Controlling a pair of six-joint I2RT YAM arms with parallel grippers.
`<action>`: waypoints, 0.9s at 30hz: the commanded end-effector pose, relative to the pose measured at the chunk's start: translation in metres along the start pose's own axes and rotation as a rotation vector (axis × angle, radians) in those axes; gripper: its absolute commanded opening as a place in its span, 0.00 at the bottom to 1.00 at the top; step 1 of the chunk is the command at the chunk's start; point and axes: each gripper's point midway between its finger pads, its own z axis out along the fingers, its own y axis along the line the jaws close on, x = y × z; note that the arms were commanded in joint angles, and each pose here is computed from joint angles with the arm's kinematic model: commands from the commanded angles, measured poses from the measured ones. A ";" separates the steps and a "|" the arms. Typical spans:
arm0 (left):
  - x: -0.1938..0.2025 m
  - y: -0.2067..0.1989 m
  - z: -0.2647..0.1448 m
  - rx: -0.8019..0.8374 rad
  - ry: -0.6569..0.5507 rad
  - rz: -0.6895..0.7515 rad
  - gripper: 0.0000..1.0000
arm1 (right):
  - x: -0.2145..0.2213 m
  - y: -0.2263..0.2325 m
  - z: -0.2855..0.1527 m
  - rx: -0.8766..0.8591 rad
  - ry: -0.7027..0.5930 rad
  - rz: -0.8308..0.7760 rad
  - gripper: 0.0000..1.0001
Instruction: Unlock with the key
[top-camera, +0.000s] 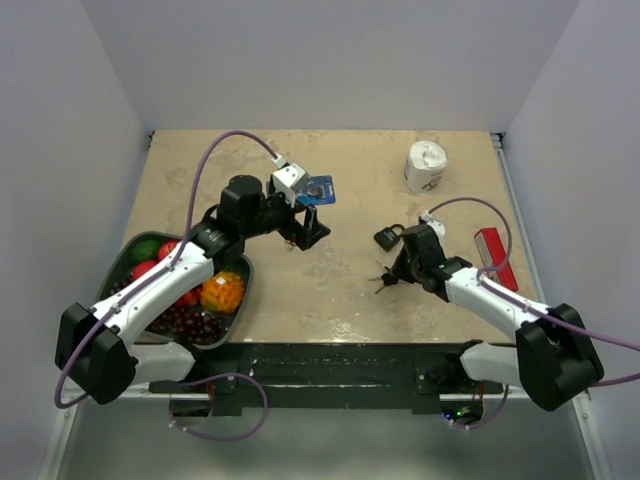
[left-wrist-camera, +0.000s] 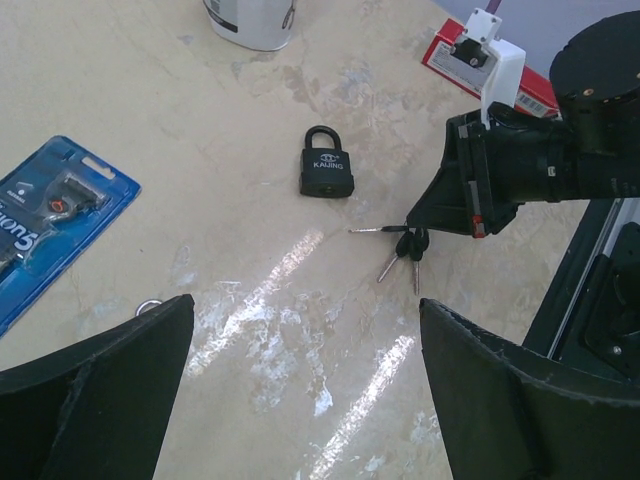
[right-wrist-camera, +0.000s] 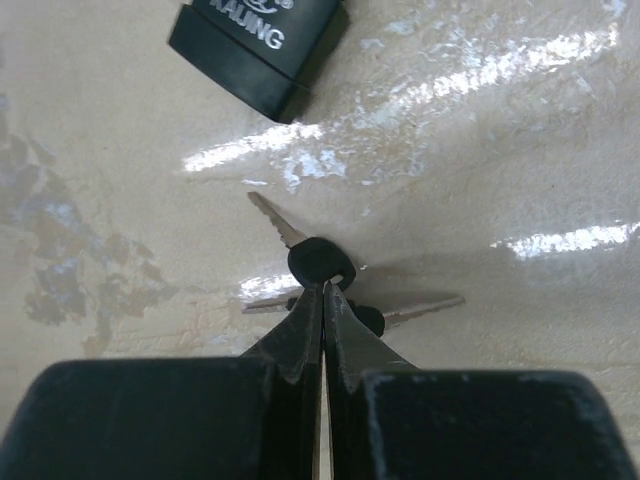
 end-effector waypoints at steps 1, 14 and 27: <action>-0.003 -0.008 0.009 0.056 -0.025 0.025 0.98 | -0.022 0.028 -0.016 -0.130 -0.063 -0.017 0.00; 0.010 -0.059 0.018 0.393 -0.005 -0.026 0.98 | -0.026 0.129 -0.078 -0.730 -0.045 -0.394 0.00; 0.013 -0.082 0.004 0.553 0.004 0.024 0.99 | -0.042 0.198 -0.183 -1.203 -0.013 -0.600 0.00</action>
